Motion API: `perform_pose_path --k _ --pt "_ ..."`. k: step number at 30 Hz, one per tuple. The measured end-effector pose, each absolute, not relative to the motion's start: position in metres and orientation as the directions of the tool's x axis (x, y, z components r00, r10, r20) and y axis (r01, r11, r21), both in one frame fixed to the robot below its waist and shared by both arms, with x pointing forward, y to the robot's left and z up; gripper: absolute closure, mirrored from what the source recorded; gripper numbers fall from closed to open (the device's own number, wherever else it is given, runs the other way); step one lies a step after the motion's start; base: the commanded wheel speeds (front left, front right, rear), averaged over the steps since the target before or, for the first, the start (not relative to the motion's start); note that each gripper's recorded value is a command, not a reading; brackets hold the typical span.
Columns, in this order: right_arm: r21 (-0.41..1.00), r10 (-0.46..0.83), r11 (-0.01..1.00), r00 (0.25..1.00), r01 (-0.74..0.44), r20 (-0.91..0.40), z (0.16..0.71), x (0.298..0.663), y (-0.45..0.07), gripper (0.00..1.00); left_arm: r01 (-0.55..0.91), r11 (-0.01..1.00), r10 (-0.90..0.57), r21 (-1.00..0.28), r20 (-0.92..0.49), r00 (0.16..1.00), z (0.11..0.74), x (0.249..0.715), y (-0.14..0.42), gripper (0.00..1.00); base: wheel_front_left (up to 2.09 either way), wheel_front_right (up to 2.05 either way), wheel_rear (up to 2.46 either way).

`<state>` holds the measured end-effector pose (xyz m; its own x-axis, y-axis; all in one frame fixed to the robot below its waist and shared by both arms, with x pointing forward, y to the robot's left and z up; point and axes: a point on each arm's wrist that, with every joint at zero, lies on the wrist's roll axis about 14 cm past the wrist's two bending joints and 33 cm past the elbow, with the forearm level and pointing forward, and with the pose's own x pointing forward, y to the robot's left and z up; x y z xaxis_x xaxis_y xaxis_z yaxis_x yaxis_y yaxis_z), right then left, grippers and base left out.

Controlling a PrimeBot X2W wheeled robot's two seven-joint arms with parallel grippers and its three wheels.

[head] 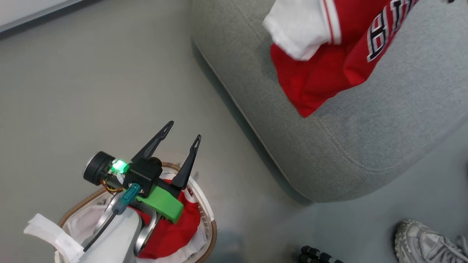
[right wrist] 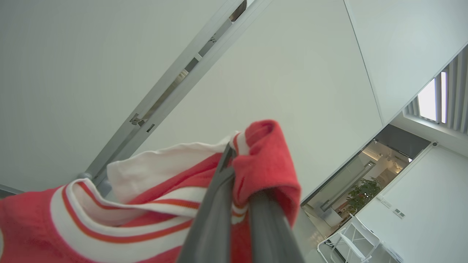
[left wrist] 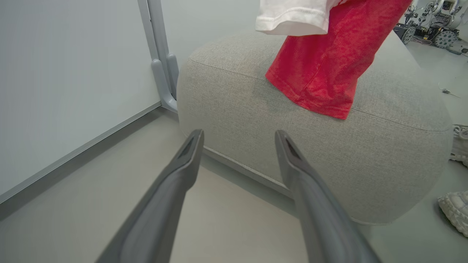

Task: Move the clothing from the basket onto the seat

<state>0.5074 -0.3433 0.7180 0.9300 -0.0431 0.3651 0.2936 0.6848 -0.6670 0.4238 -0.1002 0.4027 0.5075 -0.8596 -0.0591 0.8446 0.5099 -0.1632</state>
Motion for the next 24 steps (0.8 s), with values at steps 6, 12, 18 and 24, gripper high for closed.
perform_pose_path --k 6,12,18,24 --pt "-0.672 -0.158 0.64 0.92 0.372 0.359 0.716 0.536 -0.378 1.0 0.804 0.562 -0.827 -0.193 -0.098 0.554 0.381 0.436 -0.074 0.0 0.0 0.0 0.0" --pt "-0.641 -0.273 0.634 0.901 0.432 0.336 0.687 0.557 -0.406 1.0 0.751 0.626 -0.779 -0.21 -0.146 0.609 0.358 0.449 -0.045 0.0 0.0 0.0 0.0" --pt "-0.627 -0.379 0.67 0.909 0.398 0.172 0.598 0.566 -0.418 1.0 0.705 0.674 -0.739 -0.222 -0.203 0.643 0.335 0.452 -0.021 0.0 0.0 0.0 0.0" --pt "-0.58 -0.381 0.757 0.924 0.3 -0.02 0.496 0.558 -0.395 0.63 0.671 0.707 -0.707 -0.224 -0.244 0.664 0.322 0.452 -0.004 0.0 0.0 0.0 0.0"
